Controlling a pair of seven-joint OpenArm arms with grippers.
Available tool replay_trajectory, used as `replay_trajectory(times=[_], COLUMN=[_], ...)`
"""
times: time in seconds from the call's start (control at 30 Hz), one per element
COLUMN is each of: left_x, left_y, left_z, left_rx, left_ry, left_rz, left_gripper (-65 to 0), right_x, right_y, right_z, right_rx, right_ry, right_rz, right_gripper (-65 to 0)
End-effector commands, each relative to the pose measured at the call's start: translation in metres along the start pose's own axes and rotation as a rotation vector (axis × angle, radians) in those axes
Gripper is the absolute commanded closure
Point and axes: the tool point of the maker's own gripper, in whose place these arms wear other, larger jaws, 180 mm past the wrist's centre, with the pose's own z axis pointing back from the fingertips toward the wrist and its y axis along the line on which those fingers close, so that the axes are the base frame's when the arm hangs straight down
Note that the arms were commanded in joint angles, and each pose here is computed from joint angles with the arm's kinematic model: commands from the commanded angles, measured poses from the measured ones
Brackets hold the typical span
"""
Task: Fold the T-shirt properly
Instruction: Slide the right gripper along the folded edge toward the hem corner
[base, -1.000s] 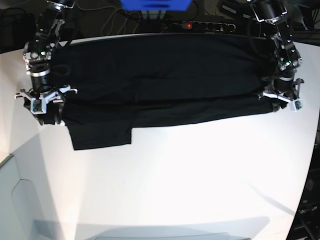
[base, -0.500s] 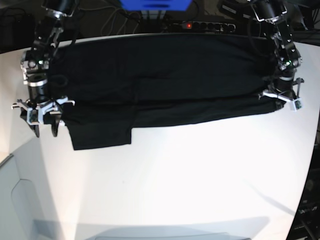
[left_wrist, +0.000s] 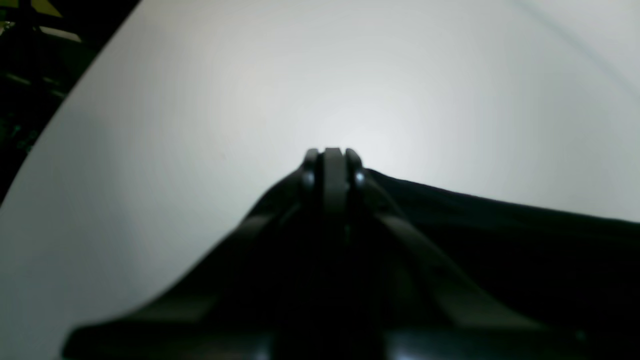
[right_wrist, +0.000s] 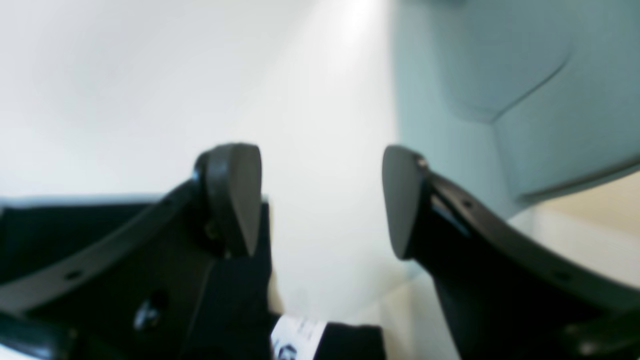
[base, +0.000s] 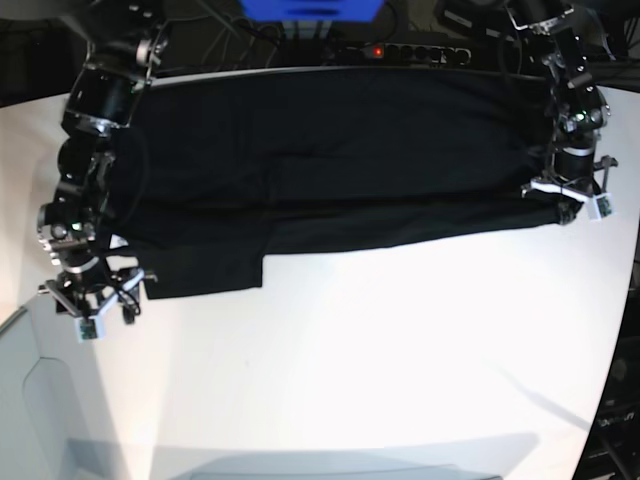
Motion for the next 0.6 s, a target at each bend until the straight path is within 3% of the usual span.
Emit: replay_trajectory(times=[0.0, 0.13, 0.27, 0.57], left_x=[0.018, 0.016, 0.016, 0.017], left_y=[0.004, 0.004, 0.004, 0.004], left_z=[0.000, 0.001, 0.001, 0.000], left_rx=[0.004, 0.005, 0.005, 0.006], left_ry=[-0.055, -0.049, -0.049, -0.052], left_rz=[-0.013, -0.015, -0.015, -0.012], left_gripper=[-0.1, -0.1, -0.1, -0.1], right_x=[0.017, -0.008, -0.022, -0.032], right_y=[-0.007, -0.001, 0.004, 0.023], right_z=[-0.007, -0.033, -0.047, -0.053], right_rx=[-0.002, 0.048, 0.075, 0.114], right_ry=[-0.025, 0.092, 0.150, 0.176], right_rz=[0.018, 0.045, 0.021, -0.009], right_gripper=[-38.8, -38.9, -38.9, -38.9])
